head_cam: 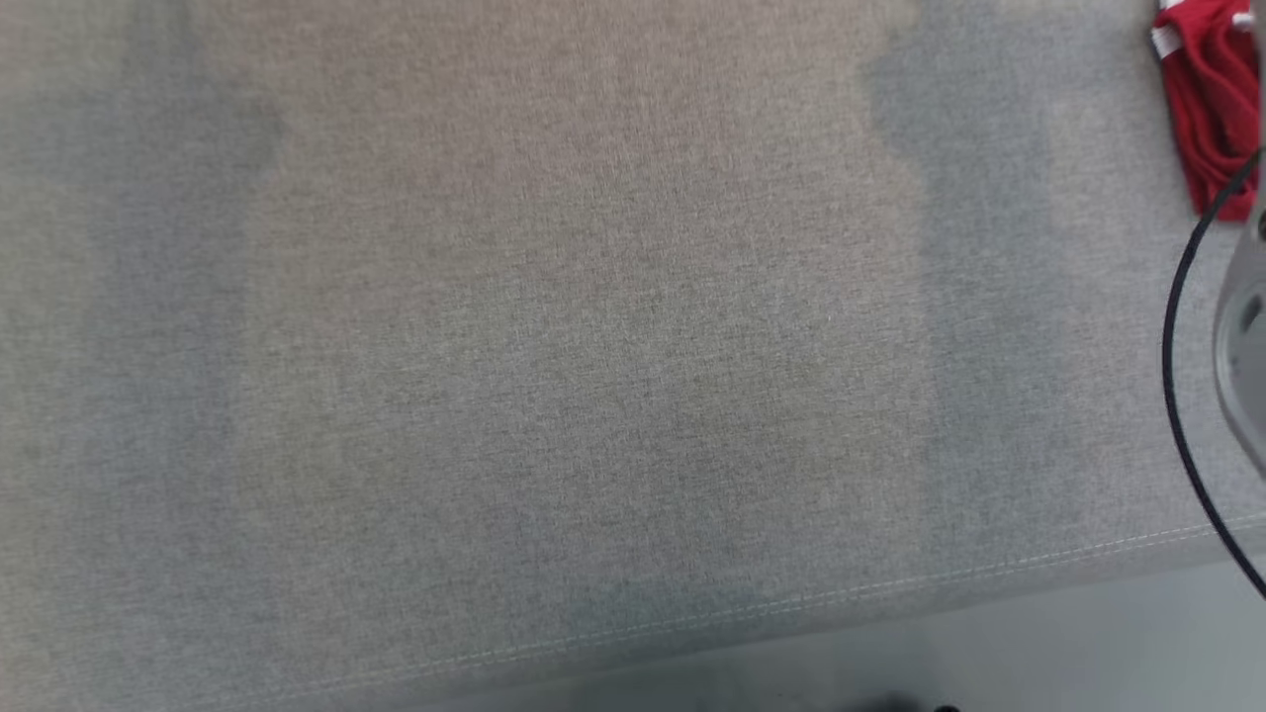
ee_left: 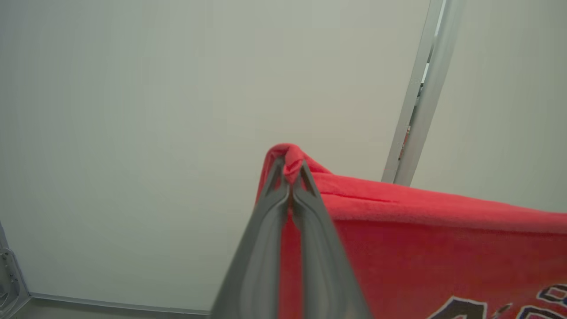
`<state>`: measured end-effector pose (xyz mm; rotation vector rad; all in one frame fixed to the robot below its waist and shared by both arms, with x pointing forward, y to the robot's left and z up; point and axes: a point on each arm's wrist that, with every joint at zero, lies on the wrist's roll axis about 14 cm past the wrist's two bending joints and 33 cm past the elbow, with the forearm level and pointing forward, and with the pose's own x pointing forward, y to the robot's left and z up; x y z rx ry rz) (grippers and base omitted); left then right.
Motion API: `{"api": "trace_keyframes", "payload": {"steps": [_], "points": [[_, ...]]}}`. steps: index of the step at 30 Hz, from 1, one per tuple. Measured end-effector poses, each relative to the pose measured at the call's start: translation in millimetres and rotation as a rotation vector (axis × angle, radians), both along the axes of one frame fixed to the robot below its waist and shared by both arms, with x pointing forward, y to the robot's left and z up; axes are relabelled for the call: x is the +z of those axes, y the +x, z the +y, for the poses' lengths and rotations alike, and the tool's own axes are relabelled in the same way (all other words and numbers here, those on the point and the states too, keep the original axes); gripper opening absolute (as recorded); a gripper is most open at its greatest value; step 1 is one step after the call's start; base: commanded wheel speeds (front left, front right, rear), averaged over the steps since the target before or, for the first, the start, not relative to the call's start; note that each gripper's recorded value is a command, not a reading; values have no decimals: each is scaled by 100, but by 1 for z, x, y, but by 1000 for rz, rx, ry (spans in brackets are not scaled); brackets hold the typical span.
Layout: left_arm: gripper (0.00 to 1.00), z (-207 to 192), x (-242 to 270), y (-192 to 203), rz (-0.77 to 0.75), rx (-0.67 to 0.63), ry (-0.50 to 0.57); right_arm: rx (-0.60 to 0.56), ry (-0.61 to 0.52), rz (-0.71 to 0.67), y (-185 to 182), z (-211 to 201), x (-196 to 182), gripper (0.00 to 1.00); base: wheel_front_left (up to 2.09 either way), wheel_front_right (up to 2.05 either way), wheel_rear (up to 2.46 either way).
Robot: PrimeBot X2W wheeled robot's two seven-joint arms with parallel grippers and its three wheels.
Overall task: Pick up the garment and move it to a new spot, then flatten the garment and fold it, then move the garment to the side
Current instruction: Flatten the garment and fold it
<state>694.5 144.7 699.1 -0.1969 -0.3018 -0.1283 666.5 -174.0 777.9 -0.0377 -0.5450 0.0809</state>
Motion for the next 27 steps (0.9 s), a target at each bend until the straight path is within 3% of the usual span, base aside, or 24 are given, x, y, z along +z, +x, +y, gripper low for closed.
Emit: {"api": "trace_keyframes", "payload": {"steps": [1, 5, 11, 18, 27], "points": [[0, 2, -28, 9, 47, -1, 2, 12, -2, 64, 12, 3, -34, 0, 0, 0, 0], [0, 4, -86, 17, 142, -16, 7, 45, 11, 178, 25, 11, -98, 0, 0, 0, 0], [0, 2, -133, 4, 205, -63, -21, 133, 57, 252, 10, 28, -148, 0, 0, 0, 0], [0, 16, -179, -49, 295, -68, -86, 219, 140, 391, -51, 24, -209, 0, 0, 0, 0], [0, 16, -232, -157, 446, -94, -158, 239, 325, 572, -157, 5, -269, 0, 0, 0, 0]]}}
